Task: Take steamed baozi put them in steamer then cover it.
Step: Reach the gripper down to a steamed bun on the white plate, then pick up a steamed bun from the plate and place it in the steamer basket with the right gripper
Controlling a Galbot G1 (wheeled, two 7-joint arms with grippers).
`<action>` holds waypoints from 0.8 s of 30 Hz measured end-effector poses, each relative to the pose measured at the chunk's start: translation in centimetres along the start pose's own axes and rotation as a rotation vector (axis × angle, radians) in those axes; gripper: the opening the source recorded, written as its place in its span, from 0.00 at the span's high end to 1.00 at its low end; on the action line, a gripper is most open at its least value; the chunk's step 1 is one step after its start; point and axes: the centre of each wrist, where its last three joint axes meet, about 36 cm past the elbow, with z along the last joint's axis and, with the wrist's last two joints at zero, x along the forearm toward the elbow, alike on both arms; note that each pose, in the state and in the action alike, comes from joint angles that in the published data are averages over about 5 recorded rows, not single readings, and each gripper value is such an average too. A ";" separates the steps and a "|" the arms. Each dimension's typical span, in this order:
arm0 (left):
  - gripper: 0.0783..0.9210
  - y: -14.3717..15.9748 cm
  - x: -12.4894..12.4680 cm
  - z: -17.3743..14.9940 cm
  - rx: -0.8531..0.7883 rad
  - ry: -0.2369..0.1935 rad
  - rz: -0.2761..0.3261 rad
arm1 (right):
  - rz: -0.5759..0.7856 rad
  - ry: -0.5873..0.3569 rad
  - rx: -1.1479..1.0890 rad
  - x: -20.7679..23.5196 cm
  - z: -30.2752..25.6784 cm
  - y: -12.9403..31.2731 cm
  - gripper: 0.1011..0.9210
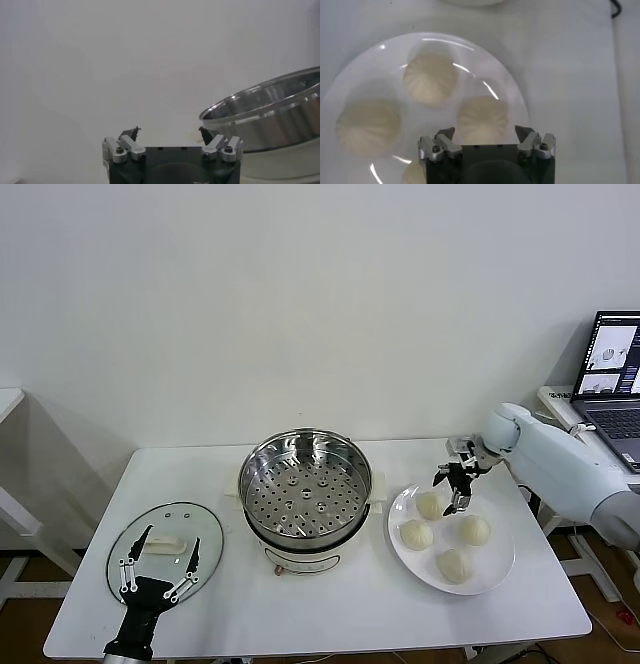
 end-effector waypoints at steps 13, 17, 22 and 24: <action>0.12 0.1 0.0 0.2 -0.003 0.003 -0.007 | -0.008 0.026 0.037 -1.8 -1.5 -0.3 0.30; 0.12 0.1 0.1 0.2 -0.002 0.003 -0.009 | -0.008 0.032 0.045 -1.7 -1.5 -0.2 0.33; 0.12 0.0 0.0 0.2 -0.001 0.003 -0.010 | 0.002 0.037 0.082 -0.4 -2.0 -0.5 0.33; 0.12 0.0 0.0 0.1 -0.001 0.001 -0.011 | 0.012 0.038 0.113 0.7 -2.6 -0.8 0.33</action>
